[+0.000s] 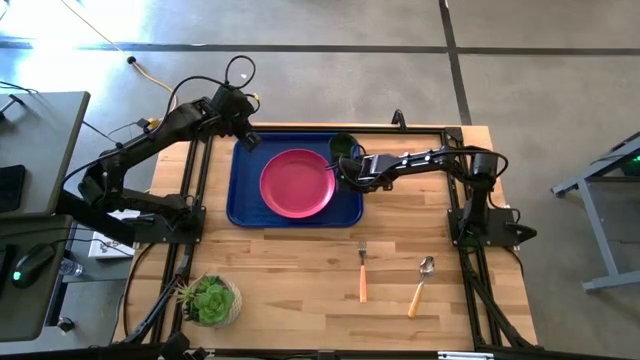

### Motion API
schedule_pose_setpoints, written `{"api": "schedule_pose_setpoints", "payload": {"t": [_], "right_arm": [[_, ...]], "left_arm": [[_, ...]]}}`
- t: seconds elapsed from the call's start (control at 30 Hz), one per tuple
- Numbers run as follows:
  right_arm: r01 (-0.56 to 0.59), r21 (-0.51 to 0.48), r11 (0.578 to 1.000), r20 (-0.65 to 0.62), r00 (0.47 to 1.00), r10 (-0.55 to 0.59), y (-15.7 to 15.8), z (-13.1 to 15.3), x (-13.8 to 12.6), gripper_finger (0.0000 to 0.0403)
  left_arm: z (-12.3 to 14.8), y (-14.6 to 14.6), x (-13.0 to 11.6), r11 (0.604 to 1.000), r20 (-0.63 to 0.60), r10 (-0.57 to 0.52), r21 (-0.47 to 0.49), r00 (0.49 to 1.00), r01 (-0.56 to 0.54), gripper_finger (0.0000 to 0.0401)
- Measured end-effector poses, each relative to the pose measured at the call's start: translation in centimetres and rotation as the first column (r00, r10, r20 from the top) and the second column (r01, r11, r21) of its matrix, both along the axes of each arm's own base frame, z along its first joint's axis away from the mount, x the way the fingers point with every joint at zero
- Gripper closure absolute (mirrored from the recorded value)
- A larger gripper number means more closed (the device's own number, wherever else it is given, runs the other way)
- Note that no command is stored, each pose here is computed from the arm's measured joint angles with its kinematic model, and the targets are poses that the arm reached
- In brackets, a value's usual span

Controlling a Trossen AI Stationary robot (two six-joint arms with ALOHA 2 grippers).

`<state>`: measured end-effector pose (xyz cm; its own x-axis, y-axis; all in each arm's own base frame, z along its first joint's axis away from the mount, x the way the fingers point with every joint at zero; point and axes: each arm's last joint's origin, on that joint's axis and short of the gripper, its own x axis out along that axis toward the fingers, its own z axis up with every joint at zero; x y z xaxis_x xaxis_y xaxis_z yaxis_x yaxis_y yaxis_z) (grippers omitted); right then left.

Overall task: Pick and place plate/cup/fork/spoon on tray
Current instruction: Move the blue serving tray to the top center of the table

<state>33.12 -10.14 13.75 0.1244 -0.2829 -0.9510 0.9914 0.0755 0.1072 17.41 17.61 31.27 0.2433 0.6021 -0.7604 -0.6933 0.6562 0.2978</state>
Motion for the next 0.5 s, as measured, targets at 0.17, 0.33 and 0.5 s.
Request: {"api": "schedule_pose_setpoints", "payload": {"t": [0.17,0.33,0.5], "right_arm": [[0.048,0.011,0.999,-0.020,0.999,-0.048,-0.09,-0.06,-0.36,0.0335],[0.077,0.017,0.997,-0.034,0.996,-0.077,-0.06,-0.11,-0.56,0.0335],[0.100,0.017,0.995,-0.050,0.994,-0.099,-0.14,-0.16,-0.79,0.0335]], "left_arm": [[0.00,-0.01,0.00,1.000,0.000,0.000,0.000,1.000,0.000,0.0332],[0.01,-0.01,0.00,1.000,0.000,0.000,0.000,1.000,0.000,0.0332],[0.01,-0.01,-0.01,1.000,0.000,0.000,0.000,1.000,0.000,0.0332]]}}
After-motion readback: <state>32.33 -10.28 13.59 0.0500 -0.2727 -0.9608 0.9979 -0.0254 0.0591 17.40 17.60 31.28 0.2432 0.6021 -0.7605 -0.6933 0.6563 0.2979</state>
